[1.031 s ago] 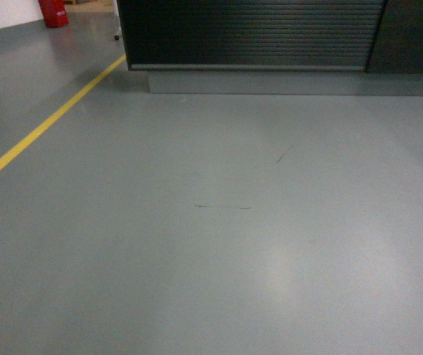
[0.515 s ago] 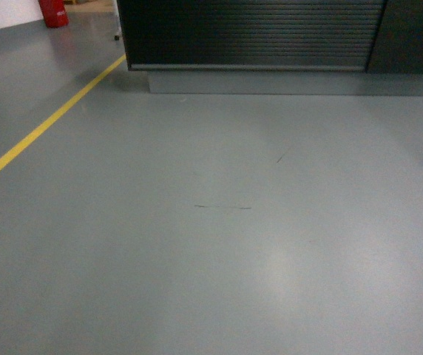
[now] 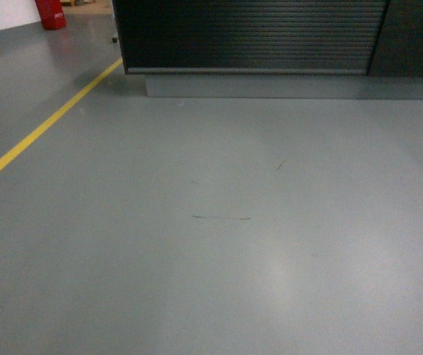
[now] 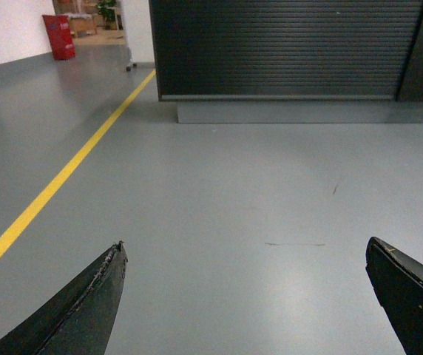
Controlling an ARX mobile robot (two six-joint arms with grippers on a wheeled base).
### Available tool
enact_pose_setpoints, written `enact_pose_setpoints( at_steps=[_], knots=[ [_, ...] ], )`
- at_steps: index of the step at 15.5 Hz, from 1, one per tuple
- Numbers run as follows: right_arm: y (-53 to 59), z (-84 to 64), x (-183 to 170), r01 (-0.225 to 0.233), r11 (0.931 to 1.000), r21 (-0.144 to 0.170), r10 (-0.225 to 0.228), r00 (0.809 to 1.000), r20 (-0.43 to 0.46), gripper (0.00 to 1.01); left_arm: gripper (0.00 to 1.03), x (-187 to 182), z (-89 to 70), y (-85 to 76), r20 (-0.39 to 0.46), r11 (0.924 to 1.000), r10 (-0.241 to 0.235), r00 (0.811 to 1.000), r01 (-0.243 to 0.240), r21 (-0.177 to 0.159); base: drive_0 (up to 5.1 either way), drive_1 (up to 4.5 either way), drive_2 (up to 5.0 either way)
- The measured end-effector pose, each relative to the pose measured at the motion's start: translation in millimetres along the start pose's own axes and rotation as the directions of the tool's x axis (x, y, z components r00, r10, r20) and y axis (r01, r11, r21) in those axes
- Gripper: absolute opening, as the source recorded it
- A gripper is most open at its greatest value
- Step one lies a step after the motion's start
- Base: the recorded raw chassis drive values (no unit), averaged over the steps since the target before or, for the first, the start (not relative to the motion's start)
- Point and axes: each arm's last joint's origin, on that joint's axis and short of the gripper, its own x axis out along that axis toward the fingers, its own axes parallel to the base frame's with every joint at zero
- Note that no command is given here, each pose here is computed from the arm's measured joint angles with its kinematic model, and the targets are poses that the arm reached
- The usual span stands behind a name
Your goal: Place dark red mango on scale at checkout
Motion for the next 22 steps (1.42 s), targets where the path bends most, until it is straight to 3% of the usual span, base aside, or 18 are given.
enact_pose_setpoints(
  at_steps=[22],
  knots=[
    [0.0, -0.1, 0.0, 0.0, 1.0, 0.0, 0.0, 1.0, -0.001, 0.98, 0.98, 0.0, -0.1, 0.0, -0.001, 1.0, -0.001, 1.0, 0.001, 0.0, 0.0, 4.34, -4.3]
  ],
)
